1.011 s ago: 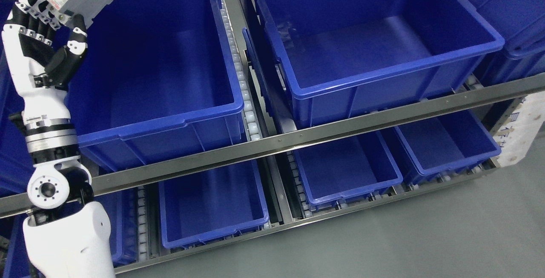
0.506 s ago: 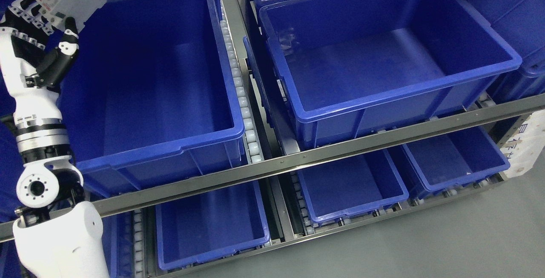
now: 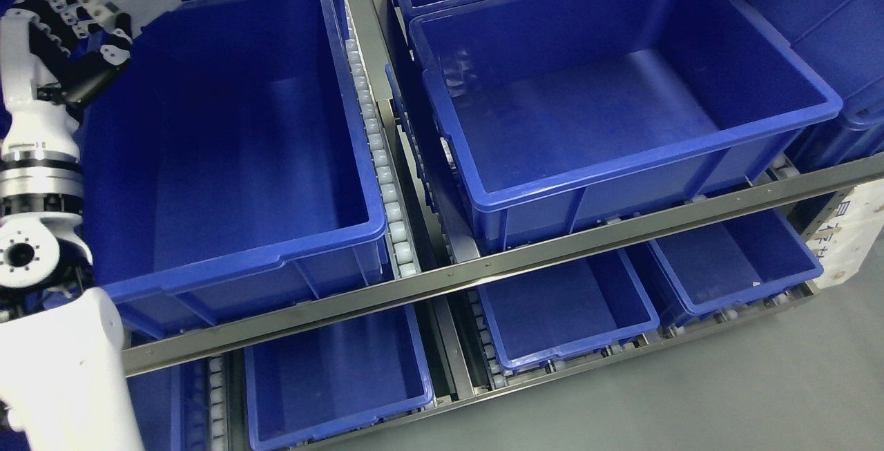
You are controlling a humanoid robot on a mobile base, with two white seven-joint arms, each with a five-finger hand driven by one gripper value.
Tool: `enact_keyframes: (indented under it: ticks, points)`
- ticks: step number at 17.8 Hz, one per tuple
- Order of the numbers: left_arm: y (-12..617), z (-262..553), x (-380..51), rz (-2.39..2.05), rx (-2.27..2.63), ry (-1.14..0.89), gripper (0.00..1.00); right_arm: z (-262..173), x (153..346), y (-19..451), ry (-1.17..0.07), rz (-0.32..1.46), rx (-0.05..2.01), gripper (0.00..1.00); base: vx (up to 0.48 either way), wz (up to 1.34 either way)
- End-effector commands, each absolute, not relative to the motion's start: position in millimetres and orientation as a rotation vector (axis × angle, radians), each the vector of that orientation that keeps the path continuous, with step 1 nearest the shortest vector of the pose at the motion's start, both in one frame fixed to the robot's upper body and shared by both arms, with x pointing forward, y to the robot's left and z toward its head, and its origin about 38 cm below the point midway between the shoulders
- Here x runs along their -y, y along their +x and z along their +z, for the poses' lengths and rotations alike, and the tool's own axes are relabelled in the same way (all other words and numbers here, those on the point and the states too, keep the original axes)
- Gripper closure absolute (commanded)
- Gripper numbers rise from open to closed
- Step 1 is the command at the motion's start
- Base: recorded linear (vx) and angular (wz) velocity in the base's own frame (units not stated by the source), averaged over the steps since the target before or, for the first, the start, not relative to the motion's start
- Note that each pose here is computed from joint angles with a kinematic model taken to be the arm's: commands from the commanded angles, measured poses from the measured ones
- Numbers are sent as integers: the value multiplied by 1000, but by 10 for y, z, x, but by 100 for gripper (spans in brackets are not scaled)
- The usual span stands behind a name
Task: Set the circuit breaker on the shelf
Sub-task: 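Lower the left hand with the breaker into the upper blue bin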
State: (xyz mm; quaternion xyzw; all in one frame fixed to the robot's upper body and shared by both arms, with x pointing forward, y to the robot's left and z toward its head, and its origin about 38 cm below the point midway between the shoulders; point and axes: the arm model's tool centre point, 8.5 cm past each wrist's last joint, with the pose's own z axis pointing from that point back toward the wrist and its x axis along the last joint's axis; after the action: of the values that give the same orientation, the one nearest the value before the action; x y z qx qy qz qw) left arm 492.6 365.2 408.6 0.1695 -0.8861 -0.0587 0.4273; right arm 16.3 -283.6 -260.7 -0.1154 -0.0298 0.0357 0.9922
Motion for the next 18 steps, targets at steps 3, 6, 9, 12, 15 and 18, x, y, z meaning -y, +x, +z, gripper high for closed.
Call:
enact_keyframes:
  ticks: [3,6,9,12,15,18]
  points:
    - [5550,3548,-4479,-509,1653,722,83,-2594,2933,182,-247,94,74,0,3,2]
    - [5774,3579,-4451,-525,1595,712,83,-2594,2931,182,-245,94,74,0,0,0]
    - [5910,3561,-4386,-574,1536,698,83,-2594,2931,182,-245,94,74,0,0,0]
    - [6015,3532,-4194,-578,1531,652,83,-2594,2933,182,-247,94,74,0,0,0]
    - [6077,3329,-4036,-609,1487,618,83,-2594,2931,182,-245,94,74,0,0,0]
    - [6111,3147,-3942,-639,1434,598,83,-2594,2931,182,-245,94,74,0,0,0]
